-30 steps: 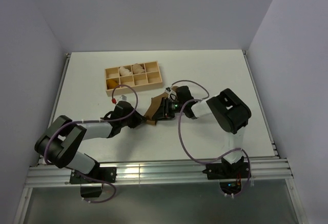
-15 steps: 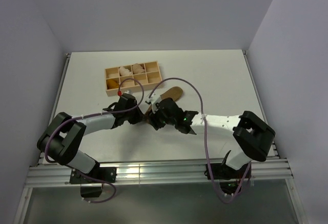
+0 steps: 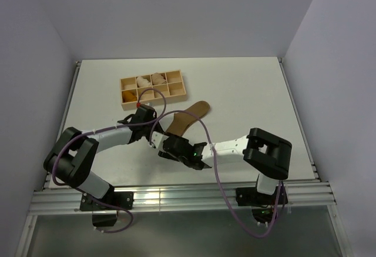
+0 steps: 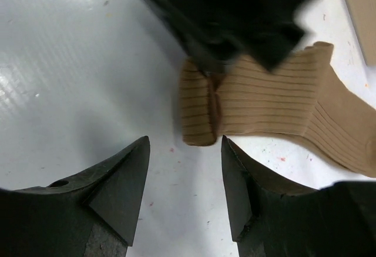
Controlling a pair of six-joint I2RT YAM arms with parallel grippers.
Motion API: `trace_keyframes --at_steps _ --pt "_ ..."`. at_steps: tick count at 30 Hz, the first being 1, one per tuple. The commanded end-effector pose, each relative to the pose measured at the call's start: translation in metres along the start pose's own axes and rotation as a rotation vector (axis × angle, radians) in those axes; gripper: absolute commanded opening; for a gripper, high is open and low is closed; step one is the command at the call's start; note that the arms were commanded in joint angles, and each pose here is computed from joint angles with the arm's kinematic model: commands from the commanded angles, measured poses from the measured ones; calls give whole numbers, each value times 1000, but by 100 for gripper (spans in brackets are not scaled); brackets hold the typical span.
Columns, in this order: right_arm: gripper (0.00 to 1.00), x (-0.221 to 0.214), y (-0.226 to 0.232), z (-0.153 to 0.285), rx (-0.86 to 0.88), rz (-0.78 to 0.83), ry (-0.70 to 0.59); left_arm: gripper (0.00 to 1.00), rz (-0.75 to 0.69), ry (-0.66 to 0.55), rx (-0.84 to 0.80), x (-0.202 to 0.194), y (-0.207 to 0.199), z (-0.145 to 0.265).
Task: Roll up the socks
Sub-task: Roll the sock at the center of the board.
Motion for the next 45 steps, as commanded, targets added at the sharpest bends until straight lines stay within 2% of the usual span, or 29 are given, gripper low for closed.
trace_keyframes --at_steps 1,6,15,18,19,22,23,25,26,29,30,33,36,41,44,45 --pt "58 30 -1 -4 -83 52 -84 0 -19 23 -16 0 -3 1" --pt "57 33 3 -12 -104 81 -98 0 -16 29 -27 -1 -4 -1" --pt "56 19 10 -33 -116 128 -46 0 -17 30 -43 -1 -6 0" --pt "45 9 12 -38 -115 135 -15 0 -14 31 -45 -2 -6 1" --pt "34 8 12 -40 -118 127 -11 0 -13 27 -47 -1 -7 2" --pt "12 0 14 -41 -111 105 14 2 -12 23 -42 -1 -5 3" --pt "8 -4 13 -41 -110 98 23 3 -8 19 -37 0 -4 3" --pt "0 -6 14 -39 -96 59 28 9 3 6 -30 1 -2 5" --pt "0 -9 13 -39 -90 46 37 11 12 2 -23 2 1 5" --pt "0 -12 13 -38 -50 -14 46 29 53 -30 -16 7 6 9" --pt "0 -13 12 -38 -43 -28 49 37 63 -35 -14 6 8 10" --pt "0 -15 13 -39 6 -84 63 56 103 -73 0 12 15 15" --pt "0 -15 11 -39 52 -137 69 67 142 -117 8 18 21 22" --pt "0 -12 16 -36 190 -254 73 70 210 -210 33 29 34 38" --pt "0 -10 4 -36 224 -351 75 72 246 -267 55 35 45 49" --pt "0 -9 4 -34 286 -390 78 75 252 -277 62 33 50 50"
Point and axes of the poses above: each gripper's point midway between its finger pads, its own z axis back along the fingers, its own y axis along the line the jaws close on, x = y × z, the point moved 2 cm from there along z, back along the fingers, and after that the axes turned 13 degrees about -z, right-handed, at the moved point
